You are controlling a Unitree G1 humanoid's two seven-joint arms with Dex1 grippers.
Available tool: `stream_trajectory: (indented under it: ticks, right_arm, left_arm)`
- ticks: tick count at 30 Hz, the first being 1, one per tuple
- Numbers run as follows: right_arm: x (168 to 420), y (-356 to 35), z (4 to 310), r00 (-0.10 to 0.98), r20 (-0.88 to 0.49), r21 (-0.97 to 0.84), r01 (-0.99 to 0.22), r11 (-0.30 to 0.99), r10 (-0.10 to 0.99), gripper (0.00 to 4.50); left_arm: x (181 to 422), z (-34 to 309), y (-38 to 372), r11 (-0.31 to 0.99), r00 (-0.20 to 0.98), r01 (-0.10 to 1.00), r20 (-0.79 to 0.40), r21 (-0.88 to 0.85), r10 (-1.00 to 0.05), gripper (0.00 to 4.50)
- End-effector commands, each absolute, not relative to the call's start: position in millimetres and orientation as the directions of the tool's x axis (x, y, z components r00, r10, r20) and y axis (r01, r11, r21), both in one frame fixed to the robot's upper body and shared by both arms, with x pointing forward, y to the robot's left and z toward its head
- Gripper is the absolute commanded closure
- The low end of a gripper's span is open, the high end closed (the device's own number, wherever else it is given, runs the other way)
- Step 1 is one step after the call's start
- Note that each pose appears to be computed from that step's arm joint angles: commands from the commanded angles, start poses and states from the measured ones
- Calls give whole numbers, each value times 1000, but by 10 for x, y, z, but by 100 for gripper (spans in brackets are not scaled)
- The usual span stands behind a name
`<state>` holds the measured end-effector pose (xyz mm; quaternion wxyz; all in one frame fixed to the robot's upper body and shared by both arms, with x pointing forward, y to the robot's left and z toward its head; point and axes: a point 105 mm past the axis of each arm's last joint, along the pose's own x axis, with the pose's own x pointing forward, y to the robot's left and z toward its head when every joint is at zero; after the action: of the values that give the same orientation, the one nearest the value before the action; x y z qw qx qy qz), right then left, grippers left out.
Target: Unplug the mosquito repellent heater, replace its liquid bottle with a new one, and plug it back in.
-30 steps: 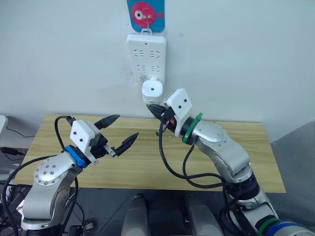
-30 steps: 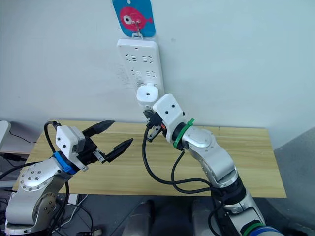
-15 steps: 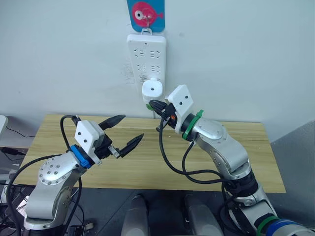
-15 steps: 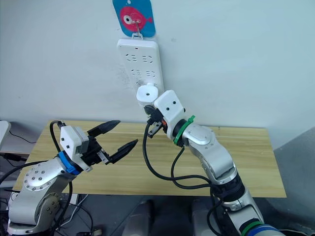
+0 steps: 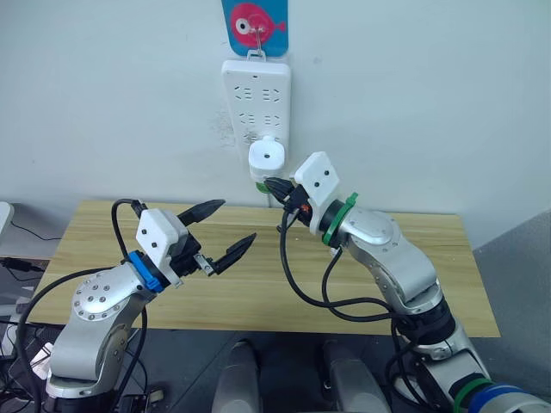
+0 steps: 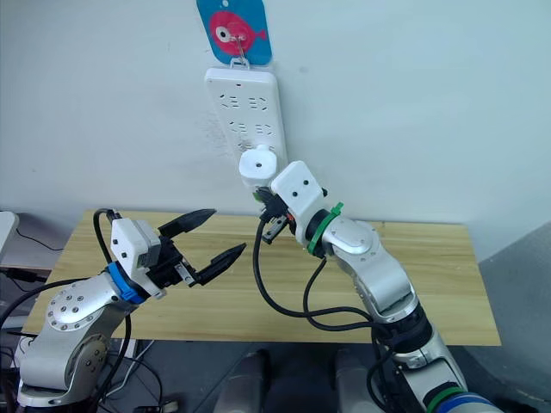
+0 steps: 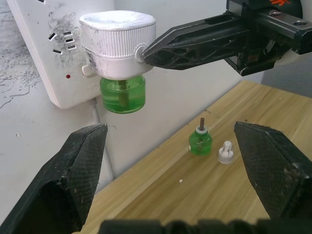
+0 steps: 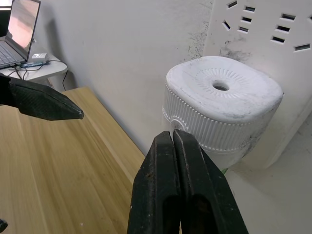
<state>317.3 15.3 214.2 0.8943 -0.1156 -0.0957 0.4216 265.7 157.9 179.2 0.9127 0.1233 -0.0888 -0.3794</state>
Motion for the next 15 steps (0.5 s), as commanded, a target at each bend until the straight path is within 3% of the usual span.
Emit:
stream_trajectory:
  ticks: [1,6,12,15]
  right_arm:
    - [3271,27,2328,688,152,-281,-658,698,710,443]
    - [3303,-7,2321,705,148,-260,-649,715,694,443]
    - [2834,101,2231,449,76,-293,-844,450,890,443]
    - [2757,-91,2191,430,36,-314,-852,419,902,406]
  left_arm:
    - [2619,1882,1518,663,674,671,100,331,-732,0]
    - [2627,1870,1517,661,673,674,95,330,-734,0]
    - [2665,1773,1606,655,686,676,36,336,-727,0]
    - [2701,1687,1739,643,691,691,-43,329,-721,0]
